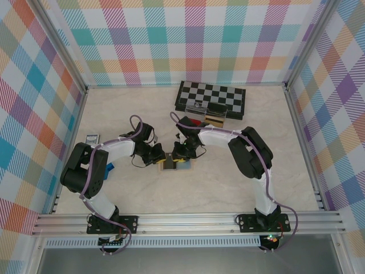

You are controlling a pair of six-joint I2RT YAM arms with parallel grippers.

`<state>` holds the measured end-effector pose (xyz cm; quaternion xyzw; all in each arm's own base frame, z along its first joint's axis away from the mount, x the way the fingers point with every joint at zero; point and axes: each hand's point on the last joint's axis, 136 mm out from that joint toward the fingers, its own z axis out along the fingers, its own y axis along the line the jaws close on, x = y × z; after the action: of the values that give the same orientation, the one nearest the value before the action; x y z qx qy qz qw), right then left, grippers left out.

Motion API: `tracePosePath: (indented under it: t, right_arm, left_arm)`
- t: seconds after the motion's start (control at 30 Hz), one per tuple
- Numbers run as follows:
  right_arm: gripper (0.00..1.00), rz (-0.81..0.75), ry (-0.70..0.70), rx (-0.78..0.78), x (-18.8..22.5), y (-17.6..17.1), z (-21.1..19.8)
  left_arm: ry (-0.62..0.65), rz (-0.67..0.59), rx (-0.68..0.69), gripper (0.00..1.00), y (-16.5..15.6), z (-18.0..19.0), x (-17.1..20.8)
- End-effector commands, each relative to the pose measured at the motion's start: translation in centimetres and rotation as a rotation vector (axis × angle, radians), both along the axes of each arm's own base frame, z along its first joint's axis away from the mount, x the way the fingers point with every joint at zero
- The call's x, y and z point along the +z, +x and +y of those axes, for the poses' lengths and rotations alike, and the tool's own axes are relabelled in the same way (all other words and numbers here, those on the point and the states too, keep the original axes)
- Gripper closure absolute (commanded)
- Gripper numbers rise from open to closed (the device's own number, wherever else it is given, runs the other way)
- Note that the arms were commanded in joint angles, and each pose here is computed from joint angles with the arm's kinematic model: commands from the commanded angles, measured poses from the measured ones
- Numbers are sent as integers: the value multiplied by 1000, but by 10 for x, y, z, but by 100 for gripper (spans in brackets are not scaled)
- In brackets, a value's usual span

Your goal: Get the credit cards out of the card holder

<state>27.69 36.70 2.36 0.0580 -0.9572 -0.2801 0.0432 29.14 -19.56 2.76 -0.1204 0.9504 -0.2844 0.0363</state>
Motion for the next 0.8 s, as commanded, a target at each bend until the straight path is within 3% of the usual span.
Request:
tracePosePath:
  t: [0.0, 0.17, 0.33, 0.77]
  right_arm:
    - [88, -14, 34, 19, 3, 6, 9]
    - [99, -31, -15, 3, 2, 8, -3]
    - [100, -64, -56, -13, 7, 9, -20]
    - [100, -98, -94, -13, 13, 11, -36]
  left_arm:
    - [49, 52, 0, 93, -11, 7, -16]
    - [65, 42, 6, 89, -10, 10, -13]
    - [84, 30, 13, 85, -8, 14, -10]
    - [67, 18, 7, 86, -3, 13, -3]
